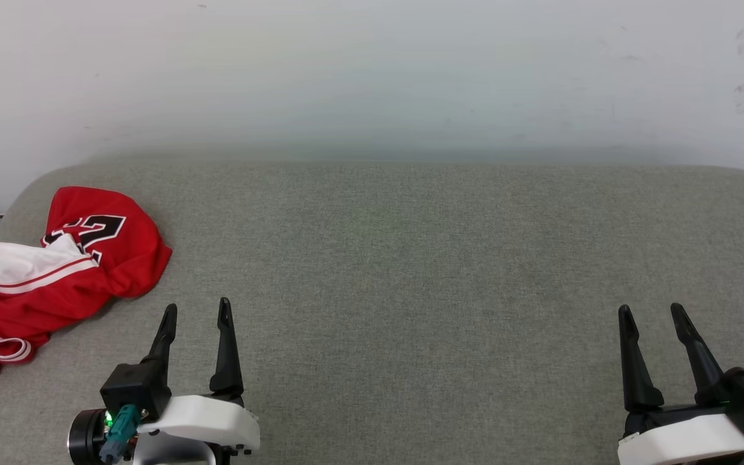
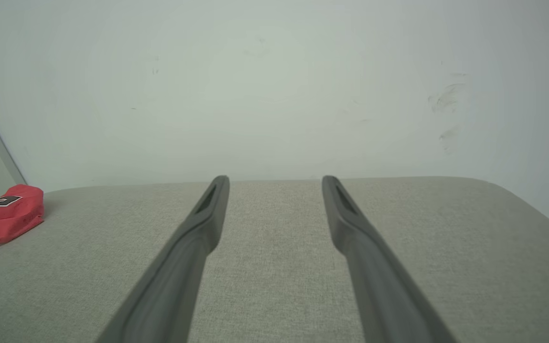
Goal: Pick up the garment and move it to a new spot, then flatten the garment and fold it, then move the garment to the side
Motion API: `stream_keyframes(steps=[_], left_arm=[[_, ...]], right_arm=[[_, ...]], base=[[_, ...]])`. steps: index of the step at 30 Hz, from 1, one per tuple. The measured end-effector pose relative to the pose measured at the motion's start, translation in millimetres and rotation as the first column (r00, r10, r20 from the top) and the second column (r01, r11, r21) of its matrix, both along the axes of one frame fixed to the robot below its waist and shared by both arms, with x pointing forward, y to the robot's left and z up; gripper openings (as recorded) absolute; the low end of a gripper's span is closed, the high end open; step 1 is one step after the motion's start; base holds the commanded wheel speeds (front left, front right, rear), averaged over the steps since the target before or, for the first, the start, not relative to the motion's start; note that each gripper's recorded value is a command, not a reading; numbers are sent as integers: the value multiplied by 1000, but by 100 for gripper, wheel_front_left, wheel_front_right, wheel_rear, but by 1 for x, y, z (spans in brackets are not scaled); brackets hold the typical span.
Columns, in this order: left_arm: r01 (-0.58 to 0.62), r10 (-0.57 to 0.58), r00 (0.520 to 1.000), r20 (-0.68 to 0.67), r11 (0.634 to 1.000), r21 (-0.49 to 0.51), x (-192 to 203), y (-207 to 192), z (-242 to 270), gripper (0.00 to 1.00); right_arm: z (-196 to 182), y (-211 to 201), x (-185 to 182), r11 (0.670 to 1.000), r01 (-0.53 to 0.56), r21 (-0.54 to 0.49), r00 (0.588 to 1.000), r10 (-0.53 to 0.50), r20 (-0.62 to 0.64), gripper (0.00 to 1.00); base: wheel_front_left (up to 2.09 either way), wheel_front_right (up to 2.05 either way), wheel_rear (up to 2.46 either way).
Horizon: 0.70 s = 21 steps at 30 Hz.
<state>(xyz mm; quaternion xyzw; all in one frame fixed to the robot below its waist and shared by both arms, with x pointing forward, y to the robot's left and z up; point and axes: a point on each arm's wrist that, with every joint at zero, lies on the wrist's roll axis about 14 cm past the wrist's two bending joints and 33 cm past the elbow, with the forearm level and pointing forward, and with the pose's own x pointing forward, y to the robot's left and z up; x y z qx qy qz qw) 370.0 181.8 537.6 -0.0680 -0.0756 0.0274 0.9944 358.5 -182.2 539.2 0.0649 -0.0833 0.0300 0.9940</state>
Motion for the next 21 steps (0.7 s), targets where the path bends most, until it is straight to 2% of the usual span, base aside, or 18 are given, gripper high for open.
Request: stream_keyframes(steps=[21], left_arm=[[6,-9,1000,24,995,102,-5,-2,1,100]], right_arm=[[6,5,-4,998,-10,-67,999,13,40,100]], base=[[0,0,0]])
